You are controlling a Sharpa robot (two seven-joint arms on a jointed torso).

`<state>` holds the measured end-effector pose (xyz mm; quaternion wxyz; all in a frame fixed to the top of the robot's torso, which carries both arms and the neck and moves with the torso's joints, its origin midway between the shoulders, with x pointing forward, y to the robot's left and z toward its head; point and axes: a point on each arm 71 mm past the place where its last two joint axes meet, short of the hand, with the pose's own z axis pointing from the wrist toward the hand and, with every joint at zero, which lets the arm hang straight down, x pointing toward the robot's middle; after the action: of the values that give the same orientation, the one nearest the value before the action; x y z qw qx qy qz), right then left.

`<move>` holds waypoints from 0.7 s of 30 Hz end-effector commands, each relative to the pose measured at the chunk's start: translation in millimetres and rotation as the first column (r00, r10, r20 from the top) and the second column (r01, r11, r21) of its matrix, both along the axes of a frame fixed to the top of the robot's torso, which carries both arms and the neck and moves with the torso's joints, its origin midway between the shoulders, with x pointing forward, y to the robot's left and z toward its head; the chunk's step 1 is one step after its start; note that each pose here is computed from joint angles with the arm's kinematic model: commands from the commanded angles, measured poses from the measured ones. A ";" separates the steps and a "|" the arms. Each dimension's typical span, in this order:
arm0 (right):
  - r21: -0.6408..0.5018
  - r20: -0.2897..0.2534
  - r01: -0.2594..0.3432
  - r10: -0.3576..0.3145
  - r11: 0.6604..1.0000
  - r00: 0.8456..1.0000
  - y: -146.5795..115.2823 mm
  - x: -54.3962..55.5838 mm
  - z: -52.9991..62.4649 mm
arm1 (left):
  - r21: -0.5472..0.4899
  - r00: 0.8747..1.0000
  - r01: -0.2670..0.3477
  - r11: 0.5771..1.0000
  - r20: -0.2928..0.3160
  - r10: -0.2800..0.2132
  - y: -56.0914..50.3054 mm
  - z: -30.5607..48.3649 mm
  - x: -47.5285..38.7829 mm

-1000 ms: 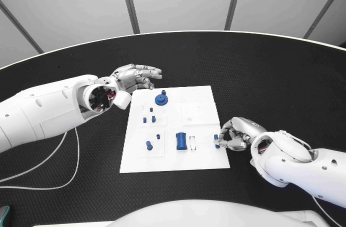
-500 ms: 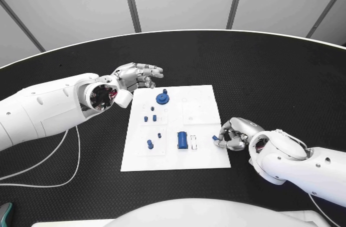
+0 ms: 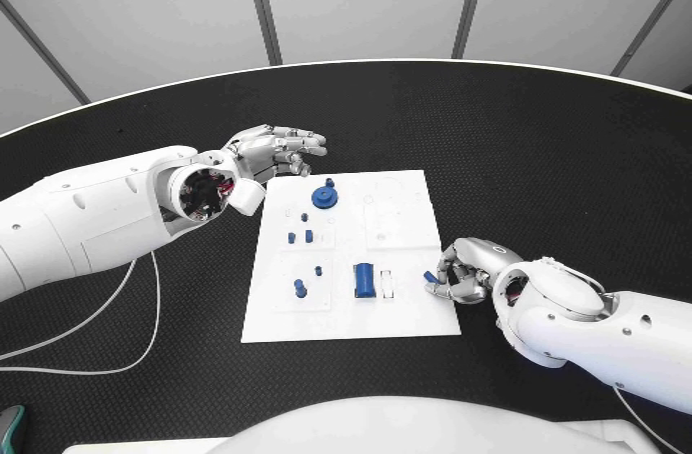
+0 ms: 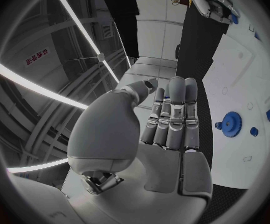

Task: Assemble the parts on the task board

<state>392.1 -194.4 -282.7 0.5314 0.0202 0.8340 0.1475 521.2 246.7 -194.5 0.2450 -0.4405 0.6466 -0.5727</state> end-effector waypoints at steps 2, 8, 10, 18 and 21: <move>-0.007 0.007 -0.015 0.015 1.000 1.000 2.7 -1.6 1.2 | 0.001 1.000 -0.001 1.000 0.000 0.001 0.3 -0.1 0.1; 0.016 0.027 -0.022 0.021 1.000 0.999 6.6 -6.2 6.4 | 0.000 1.000 0.001 1.000 0.000 -0.001 -0.9 -0.2 0.5; 0.029 0.035 -0.025 0.024 0.999 0.999 8.2 -8.6 8.9 | 0.000 1.000 0.002 1.000 -0.001 -0.002 -1.4 -0.3 0.8; 0.045 0.043 -0.034 0.032 0.998 0.999 10.7 -12.5 12.5 | 0.000 1.000 0.002 1.000 -0.001 -0.002 -1.8 -0.5 1.2; 0.047 0.043 -0.037 0.034 0.998 0.998 11.2 -13.2 13.0 | 0.001 1.000 0.001 1.000 -0.001 -0.001 -1.6 -0.5 1.3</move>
<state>379.0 -183.2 -269.8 0.5455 0.0151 0.8191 0.1769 522.5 245.0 -195.0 0.2445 -0.4403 0.6471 -0.5723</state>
